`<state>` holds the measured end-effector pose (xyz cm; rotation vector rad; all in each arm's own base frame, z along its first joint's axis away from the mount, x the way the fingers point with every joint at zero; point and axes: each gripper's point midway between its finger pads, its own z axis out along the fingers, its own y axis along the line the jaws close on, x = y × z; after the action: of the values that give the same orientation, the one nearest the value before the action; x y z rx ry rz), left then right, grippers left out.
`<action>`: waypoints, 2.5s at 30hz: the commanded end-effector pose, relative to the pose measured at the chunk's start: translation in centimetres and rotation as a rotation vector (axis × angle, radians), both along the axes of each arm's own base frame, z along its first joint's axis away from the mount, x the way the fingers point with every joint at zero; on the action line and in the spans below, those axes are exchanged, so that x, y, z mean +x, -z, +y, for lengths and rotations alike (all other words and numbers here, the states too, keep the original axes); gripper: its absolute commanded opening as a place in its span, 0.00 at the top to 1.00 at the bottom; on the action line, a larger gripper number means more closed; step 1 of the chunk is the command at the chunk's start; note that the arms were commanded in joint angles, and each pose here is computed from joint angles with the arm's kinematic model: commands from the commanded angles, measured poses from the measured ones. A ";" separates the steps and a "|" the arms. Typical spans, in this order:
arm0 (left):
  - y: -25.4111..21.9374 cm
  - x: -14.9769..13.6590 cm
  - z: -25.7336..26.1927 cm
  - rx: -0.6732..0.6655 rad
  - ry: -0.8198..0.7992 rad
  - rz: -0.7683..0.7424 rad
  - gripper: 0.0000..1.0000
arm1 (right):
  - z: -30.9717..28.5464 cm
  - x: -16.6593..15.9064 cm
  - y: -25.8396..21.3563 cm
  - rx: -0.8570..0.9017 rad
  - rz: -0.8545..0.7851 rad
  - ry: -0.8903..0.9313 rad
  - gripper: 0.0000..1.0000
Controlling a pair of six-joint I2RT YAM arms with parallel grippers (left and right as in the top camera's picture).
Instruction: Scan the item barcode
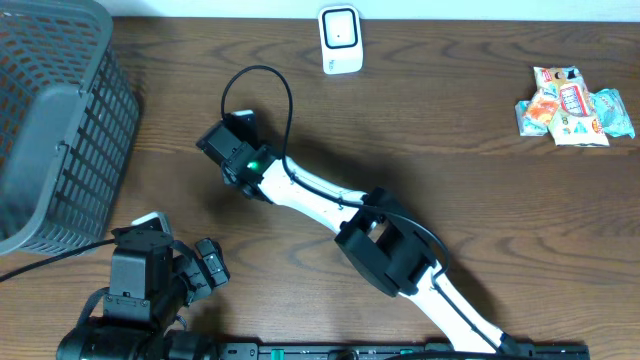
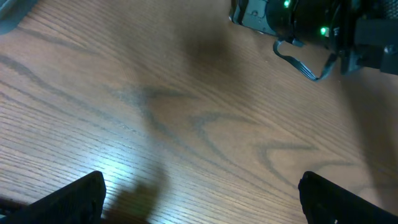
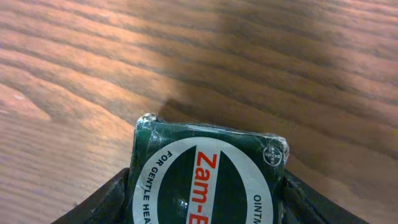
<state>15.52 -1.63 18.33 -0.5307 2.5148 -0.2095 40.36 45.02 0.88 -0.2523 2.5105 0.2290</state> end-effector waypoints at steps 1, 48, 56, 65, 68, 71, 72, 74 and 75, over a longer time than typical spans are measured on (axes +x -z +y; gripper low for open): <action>0.0 -0.1 0.2 0.009 -0.006 -0.001 0.02 | -1.1 -0.7 -0.4 -0.040 0.019 0.003 0.41; 0.0 -0.1 0.2 0.009 -0.006 -0.001 0.02 | -11.3 -0.4 -5.3 -0.239 0.233 -0.447 0.08; 0.0 -0.1 0.2 0.009 -0.006 -0.001 0.02 | -13.2 2.0 -11.1 -0.024 0.255 -0.005 0.01; 0.0 -0.1 0.2 0.009 -0.006 -0.001 0.02 | -12.7 0.3 -11.2 0.047 0.351 -0.013 0.06; 0.0 -0.1 0.2 0.009 -0.006 -0.001 0.02 | -13.0 0.6 -11.2 0.102 0.379 0.150 0.03; 0.0 -0.1 0.2 0.009 -0.006 -0.001 0.02 | -13.7 0.9 -10.8 0.125 0.391 0.290 0.04; 0.0 -0.1 0.2 0.009 -0.006 -0.001 0.02 | -14.0 0.9 -10.5 0.131 0.399 0.340 0.04; 0.0 -0.1 0.2 0.009 -0.006 -0.001 0.02 | -14.2 0.7 -10.1 0.143 0.414 0.399 0.03; 0.0 -0.1 0.2 0.009 -0.006 -0.001 0.02 | -14.4 0.6 -9.8 0.149 0.425 0.433 0.03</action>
<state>15.52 -1.62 18.33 -0.5309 2.5147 -0.2090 40.82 31.41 11.10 0.1505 2.8855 0.3383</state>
